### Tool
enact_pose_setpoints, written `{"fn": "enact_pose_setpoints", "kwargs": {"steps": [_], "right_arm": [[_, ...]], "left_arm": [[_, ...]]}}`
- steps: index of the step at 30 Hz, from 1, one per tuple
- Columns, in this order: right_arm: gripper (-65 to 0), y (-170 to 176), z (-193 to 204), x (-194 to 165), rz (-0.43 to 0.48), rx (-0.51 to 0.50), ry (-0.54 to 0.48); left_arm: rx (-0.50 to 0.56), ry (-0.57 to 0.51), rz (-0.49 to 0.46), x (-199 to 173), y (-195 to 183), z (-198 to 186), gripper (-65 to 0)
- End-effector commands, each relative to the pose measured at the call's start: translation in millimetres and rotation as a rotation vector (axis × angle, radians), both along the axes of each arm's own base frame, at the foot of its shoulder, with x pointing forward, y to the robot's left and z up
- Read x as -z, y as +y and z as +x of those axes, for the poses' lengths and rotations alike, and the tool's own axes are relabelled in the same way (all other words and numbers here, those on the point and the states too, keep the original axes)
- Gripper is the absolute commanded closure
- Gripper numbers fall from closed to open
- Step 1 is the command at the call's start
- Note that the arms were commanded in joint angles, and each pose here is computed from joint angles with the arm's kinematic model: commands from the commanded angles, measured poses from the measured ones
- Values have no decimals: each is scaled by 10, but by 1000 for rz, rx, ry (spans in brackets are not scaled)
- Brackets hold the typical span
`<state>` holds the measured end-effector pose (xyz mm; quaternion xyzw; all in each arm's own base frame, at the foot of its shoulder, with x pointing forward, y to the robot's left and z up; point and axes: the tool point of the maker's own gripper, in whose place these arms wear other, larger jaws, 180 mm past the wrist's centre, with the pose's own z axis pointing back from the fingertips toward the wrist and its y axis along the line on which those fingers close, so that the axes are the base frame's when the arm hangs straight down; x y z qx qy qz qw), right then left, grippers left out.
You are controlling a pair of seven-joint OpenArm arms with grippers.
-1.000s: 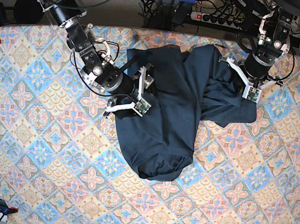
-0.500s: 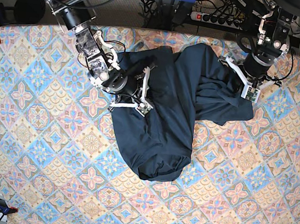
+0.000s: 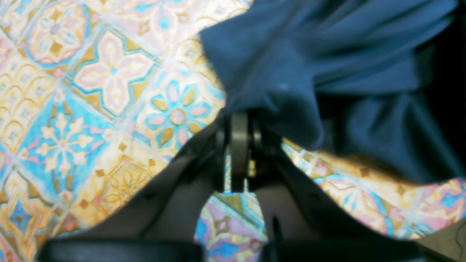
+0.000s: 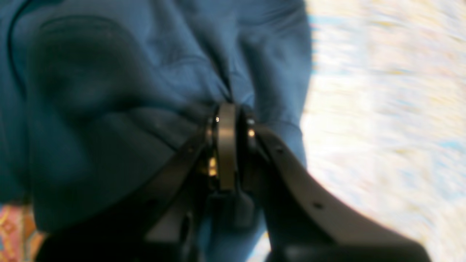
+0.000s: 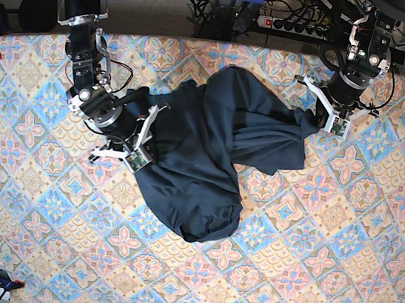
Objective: Layout the t-shirt on the table in an organized manner, then fold the t-shirt properly
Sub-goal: 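Pull the shirt apart, right gripper dragging its end away from the left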
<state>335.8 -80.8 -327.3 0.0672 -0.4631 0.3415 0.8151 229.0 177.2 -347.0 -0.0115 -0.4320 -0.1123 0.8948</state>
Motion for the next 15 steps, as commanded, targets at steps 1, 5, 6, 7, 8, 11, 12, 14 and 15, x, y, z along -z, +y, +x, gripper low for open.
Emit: {"fn": "enact_pose_setpoints", "kwargs": {"steps": [1, 5, 6, 7, 8, 11, 12, 14, 15], "right_arm": [[-7, -48, 99, -237, 27, 17, -75], [-7, -269, 61, -274, 60, 85, -74], [-7, -355, 66, -301, 84, 105, -71], [-7, -421, 62, -317, 106, 117, -65], [-7, -463, 68, -350, 135, 124, -62], [-7, -587, 48, -329, 203, 155, 1], [-7, -611, 47, -309, 212, 162, 18], [-7, -648, 42, -246, 211, 175, 41], [-7, -655, 40, -229, 210, 177, 47]], "left_arm": [[-2, -40, 14, -99, 39, 58, 0], [-2, -39, 17, -95, 46, 57, 0], [-2, -38, 19, -90, 50, 56, 0], [-2, -38, 19, -90, 50, 56, 0], [-2, -38, 19, -90, 50, 56, 0], [-4, -33, 22, -69, 61, 50, 0], [-5, -28, 20, -52, 61, 44, 0], [3, -28, 15, -48, 34, 40, 0], [5, -27, 7, -49, 14, 38, 0]]}}
